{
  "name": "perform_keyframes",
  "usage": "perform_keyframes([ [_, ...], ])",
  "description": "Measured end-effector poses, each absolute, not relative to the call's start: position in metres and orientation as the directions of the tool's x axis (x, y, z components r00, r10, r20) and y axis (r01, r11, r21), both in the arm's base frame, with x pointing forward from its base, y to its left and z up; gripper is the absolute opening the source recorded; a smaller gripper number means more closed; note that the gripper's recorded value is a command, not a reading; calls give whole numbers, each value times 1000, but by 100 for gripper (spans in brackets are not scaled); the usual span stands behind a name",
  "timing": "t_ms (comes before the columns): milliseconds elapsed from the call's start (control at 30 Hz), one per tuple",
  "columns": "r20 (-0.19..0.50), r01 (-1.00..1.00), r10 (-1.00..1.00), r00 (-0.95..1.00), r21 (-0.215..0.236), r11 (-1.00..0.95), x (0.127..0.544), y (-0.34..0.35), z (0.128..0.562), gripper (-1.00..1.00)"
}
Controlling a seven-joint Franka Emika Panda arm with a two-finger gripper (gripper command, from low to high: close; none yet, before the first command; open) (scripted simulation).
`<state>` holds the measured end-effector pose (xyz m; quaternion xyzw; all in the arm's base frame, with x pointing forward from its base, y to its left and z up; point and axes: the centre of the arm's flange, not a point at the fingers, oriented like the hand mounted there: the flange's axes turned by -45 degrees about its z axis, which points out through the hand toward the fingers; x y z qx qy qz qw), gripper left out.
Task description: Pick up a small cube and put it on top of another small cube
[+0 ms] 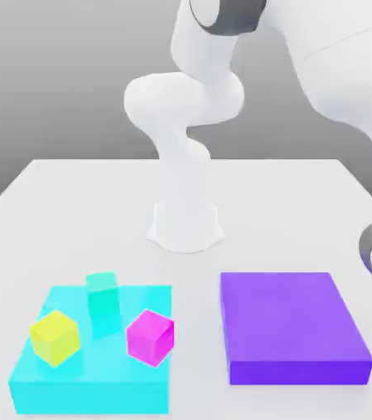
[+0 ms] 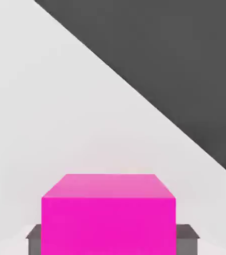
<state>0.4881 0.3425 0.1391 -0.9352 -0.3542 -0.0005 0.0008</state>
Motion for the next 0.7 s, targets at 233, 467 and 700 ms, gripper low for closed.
perform_keyframes([
  [233, -2, 608, 608, 794, 5, -794, 499, 316, 198, -100],
  [467, -5, 185, 185, 983, 34, -982, 538, 143, 242, -100],
  [700, 3, -312, -312, 950, 33, -949, 514, -33, 281, -100],
])
